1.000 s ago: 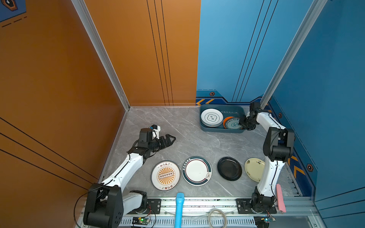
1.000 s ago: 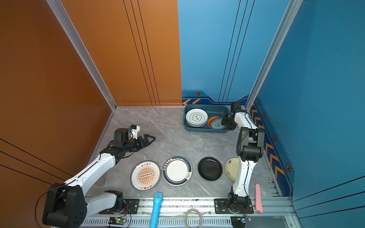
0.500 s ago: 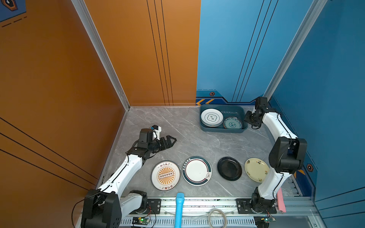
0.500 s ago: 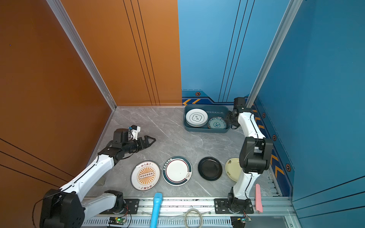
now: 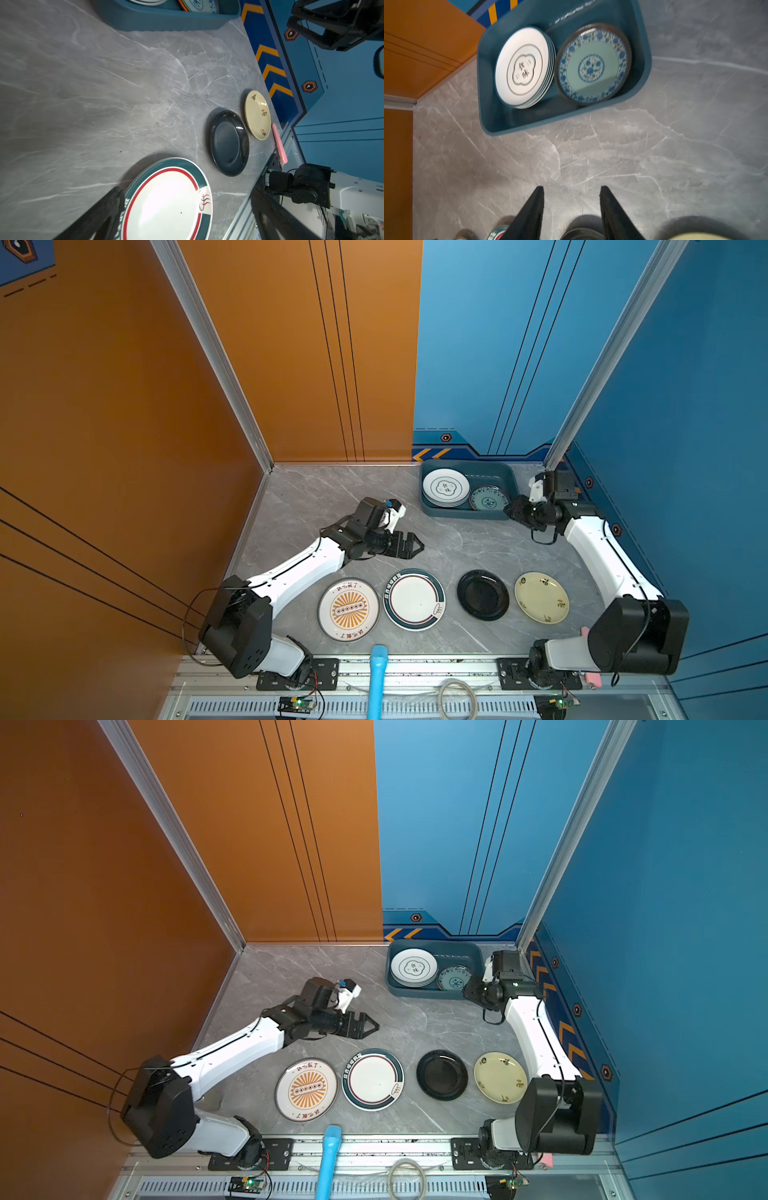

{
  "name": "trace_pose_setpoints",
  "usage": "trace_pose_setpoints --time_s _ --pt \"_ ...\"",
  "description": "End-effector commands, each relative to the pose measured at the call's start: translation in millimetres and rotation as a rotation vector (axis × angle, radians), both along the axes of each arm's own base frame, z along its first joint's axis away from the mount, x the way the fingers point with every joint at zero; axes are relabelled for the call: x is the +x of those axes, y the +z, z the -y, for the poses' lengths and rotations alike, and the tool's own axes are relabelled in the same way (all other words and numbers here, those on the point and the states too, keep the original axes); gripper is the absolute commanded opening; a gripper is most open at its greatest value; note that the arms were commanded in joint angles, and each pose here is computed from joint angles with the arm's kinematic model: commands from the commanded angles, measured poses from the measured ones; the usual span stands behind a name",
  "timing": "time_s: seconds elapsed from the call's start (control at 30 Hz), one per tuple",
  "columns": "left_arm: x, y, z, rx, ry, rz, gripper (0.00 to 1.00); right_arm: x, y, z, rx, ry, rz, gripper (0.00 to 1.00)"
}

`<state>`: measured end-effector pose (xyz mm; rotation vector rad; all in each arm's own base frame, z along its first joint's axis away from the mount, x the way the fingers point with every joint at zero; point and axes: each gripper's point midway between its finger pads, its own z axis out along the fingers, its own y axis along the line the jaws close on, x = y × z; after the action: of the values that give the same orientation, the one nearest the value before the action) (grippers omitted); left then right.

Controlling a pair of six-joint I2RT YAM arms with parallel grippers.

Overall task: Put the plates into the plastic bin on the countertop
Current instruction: 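Reach the left gripper to the black plate while right gripper moves beside it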

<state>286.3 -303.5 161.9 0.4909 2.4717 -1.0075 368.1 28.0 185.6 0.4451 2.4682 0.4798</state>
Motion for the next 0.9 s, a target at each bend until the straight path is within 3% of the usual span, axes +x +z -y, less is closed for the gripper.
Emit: trace_pose_setpoints --time_s 0.0,0.33,0.5,0.87 --pt "-3 -7 29 0.029 -0.104 0.007 0.91 -14 -2 -14 0.062 0.037 0.016 0.47" --pt "-12 -58 113 0.094 -0.282 -0.078 0.76 -42 -26 -8 0.098 0.039 -0.013 0.47" --pt "-14 -80 134 0.126 -0.319 -0.116 0.65 -47 -21 -5 0.106 0.034 0.007 0.47" --pt "-31 -116 152 0.180 -0.391 -0.177 0.54 -49 -17 -1 0.128 0.024 0.023 0.47"
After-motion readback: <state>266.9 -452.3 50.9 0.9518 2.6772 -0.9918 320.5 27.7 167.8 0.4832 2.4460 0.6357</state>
